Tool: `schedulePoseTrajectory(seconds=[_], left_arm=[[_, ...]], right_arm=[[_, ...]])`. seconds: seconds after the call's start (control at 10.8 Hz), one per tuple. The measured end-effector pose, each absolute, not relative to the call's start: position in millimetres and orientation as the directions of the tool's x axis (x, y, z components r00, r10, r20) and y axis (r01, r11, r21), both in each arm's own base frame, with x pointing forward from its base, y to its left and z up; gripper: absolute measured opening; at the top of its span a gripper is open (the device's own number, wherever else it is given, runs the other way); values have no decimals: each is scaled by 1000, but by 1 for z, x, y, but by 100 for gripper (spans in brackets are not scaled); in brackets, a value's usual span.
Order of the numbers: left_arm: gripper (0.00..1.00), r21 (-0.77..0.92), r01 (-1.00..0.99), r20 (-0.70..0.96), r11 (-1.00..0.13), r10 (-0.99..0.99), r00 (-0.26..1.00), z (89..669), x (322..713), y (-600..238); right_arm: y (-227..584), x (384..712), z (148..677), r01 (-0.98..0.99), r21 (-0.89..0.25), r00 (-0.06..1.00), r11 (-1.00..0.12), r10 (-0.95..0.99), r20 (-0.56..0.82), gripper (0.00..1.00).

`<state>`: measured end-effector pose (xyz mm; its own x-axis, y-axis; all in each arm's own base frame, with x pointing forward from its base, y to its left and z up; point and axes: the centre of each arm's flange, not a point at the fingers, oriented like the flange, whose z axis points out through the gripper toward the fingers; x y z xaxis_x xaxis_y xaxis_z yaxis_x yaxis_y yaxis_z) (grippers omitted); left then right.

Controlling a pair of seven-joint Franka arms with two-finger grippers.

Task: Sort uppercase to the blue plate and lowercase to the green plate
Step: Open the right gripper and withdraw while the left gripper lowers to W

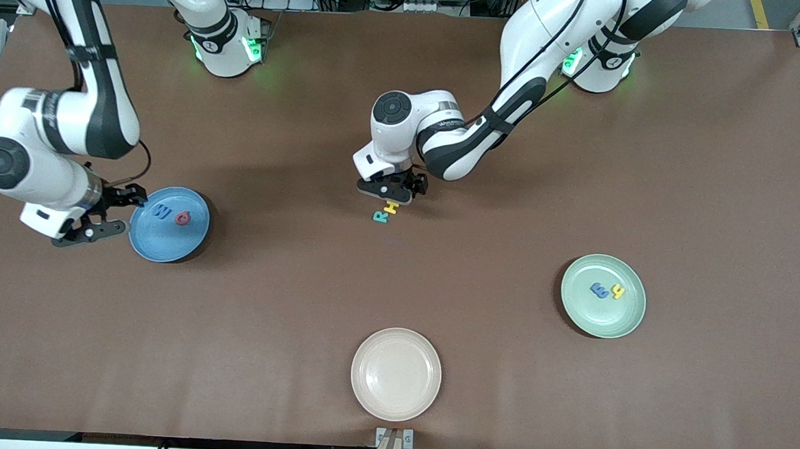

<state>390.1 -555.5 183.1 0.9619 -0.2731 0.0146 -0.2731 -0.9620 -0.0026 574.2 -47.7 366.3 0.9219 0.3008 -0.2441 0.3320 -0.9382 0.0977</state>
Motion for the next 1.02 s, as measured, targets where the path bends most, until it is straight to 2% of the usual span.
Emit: schedulePoseTrajectory(seconds=[0.28, 1.02], left_arm=[[98, -4, -273, 9, -962, -273, 962, 179, 389, -555], [91, 4, -265, 9, -964, -265, 964, 176, 395, -558]], right_arm=[[-47, 583, 413, 319, 105, 927, -942, 287, -241, 85], [-47, 585, 430, 313, 106, 928, -944, 281, -245, 93]])
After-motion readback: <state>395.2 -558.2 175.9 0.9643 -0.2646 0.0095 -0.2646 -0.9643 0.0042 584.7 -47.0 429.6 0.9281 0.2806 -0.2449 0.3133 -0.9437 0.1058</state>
